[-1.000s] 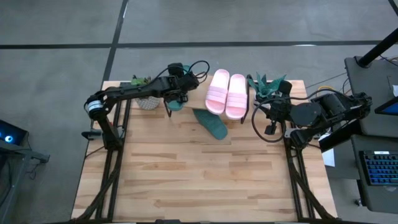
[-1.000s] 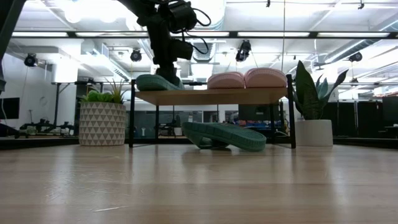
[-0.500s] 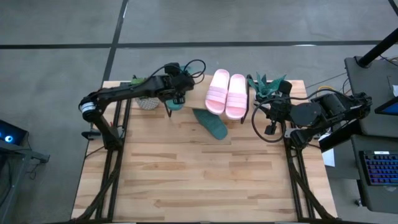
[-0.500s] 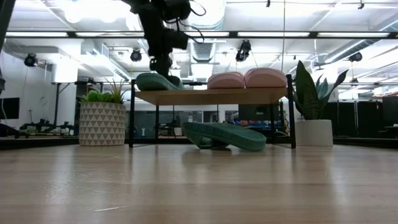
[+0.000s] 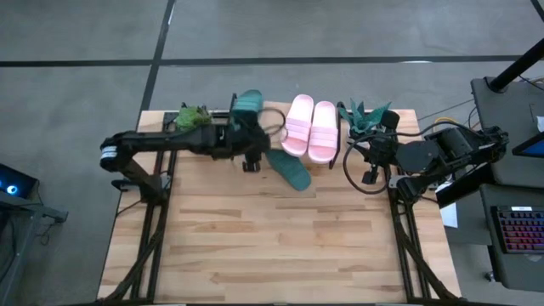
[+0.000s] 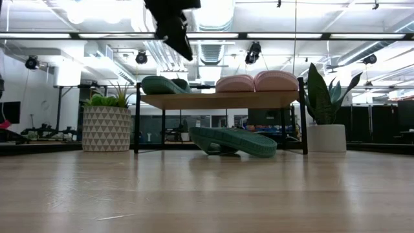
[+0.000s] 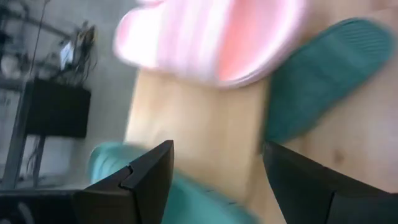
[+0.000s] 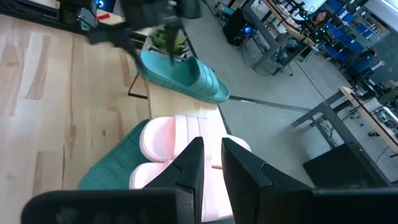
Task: Pick and place slides into the shelf
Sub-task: Put the blue slides on the shelf
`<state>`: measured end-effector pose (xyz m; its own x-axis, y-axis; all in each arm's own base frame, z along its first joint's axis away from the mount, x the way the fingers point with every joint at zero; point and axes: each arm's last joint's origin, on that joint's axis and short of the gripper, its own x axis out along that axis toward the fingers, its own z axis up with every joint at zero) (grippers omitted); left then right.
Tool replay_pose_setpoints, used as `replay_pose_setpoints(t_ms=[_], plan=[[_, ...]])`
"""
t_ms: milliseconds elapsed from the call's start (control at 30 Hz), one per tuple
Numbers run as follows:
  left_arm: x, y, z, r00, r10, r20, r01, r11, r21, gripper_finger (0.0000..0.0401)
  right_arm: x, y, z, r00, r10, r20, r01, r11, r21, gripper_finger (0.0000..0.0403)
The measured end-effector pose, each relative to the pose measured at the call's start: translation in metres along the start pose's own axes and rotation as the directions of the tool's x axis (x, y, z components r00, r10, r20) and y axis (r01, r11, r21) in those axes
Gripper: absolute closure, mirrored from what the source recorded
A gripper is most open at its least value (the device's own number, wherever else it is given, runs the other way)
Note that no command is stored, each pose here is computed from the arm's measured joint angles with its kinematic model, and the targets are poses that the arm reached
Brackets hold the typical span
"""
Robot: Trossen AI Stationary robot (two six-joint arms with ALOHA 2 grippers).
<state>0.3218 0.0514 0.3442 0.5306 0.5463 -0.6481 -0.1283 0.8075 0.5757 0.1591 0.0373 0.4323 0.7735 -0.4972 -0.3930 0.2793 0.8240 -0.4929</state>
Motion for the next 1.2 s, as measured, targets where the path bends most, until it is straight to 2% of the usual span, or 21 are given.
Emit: replay_pose_setpoints(t_ms=[133,300,567,733,833,933,1033,1200], plan=[[-0.010,-0.031,0.006,0.998,-0.053,0.042,0.050,0.996,0.069,0.0170,0.000,0.000,0.000,1.000,0.000,0.000,0.000,1.000,0.000,0.0355],[-0.015,-0.065,0.006,0.991,-0.101,0.090,0.093,0.992,0.086,0.0170,0.000,0.000,0.000,1.000,0.000,0.000,0.000,1.000,0.000,0.0355],[0.001,-0.112,-0.006,0.971,-0.109,0.213,0.080,0.987,0.139,0.0170,0.000,0.000,0.000,1.000,0.000,0.000,0.000,1.000,0.001,0.0355],[0.019,-0.129,-0.020,0.952,-0.061,0.301,-0.003,0.978,0.206,0.0170,0.000,0.000,0.000,1.000,0.000,0.001,0.000,1.000,0.002,0.0355],[0.027,-0.137,-0.031,0.943,-0.045,0.330,-0.054,0.957,0.284,0.0170,0.000,0.000,0.000,1.000,0.000,0.001,0.000,1.000,0.002,0.0355],[0.032,-0.142,-0.039,0.929,-0.031,0.369,-0.088,0.950,0.300,0.0170,0.000,0.000,0.000,1.000,0.000,0.001,0.000,1.000,0.002,0.0355],[0.040,-0.149,-0.041,0.922,-0.053,0.383,-0.073,0.949,0.308,0.0170,0.000,0.000,0.000,1.000,0.000,0.001,0.000,1.000,0.002,0.0355],[0.061,-0.166,-0.039,0.943,-0.069,0.326,-0.062,0.925,0.375,0.0170,0.000,0.000,0.000,1.000,0.000,0.001,0.000,1.000,0.002,0.0355]])
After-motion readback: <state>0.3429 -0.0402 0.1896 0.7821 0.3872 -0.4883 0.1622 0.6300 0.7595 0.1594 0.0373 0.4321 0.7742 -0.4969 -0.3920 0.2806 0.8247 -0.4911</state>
